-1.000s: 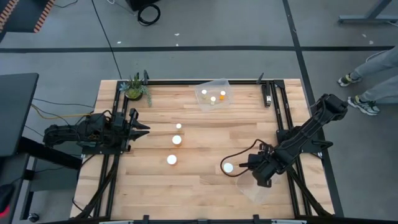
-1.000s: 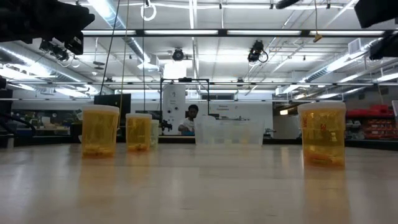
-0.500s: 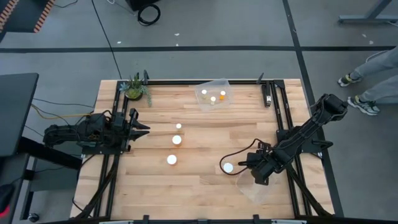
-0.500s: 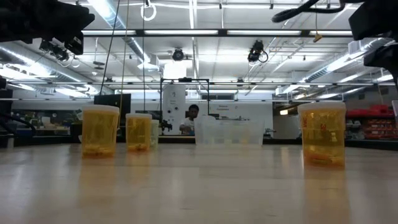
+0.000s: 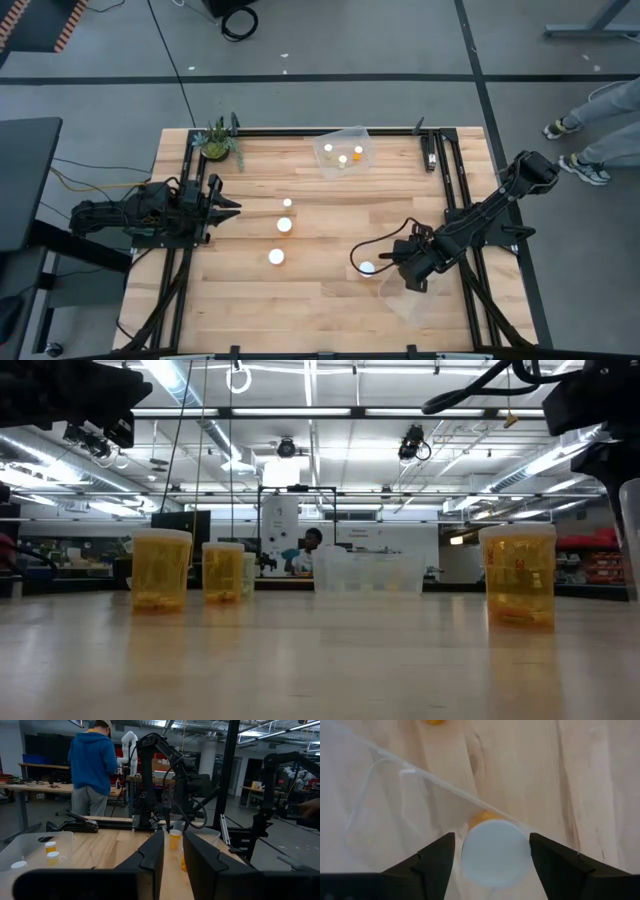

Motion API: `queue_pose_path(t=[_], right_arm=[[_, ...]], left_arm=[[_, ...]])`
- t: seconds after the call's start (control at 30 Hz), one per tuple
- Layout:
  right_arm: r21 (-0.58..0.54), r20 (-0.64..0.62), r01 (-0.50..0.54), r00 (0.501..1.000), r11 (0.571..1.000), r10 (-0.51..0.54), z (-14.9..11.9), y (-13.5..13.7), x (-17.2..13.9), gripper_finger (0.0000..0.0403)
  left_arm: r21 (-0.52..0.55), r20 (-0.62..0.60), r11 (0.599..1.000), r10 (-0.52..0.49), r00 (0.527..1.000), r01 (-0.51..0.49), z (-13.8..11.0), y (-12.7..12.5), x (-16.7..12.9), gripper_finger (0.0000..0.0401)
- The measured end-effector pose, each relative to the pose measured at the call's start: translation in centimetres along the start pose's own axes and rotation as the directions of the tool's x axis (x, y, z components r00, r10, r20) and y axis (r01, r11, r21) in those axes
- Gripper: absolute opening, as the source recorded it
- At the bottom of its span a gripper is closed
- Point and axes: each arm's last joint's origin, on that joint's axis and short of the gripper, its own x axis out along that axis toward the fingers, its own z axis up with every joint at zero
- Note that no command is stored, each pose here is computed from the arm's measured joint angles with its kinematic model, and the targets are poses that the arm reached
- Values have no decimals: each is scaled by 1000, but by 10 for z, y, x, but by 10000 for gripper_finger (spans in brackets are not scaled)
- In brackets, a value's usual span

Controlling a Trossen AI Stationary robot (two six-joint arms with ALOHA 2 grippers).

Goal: Pick and place medicine bottles into bin by pill shape (circle, oval)
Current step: Put the large orange pill bottle into the bottom transparent bin

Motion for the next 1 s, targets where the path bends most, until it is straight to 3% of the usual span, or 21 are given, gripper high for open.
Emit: queue_pose_path(t=[0.53, 1.0], right_arm=[[7, 13, -48, 999, 999, 48, 17, 10, -42, 259], [-2, 46, -62, 997, 998, 62, 26, 9, -47, 255]], left_arm=[[0, 0, 1000, 0, 1000, 0, 0, 0, 0, 81], [0, 0, 1000, 0, 1000, 0, 0, 0, 0, 86]])
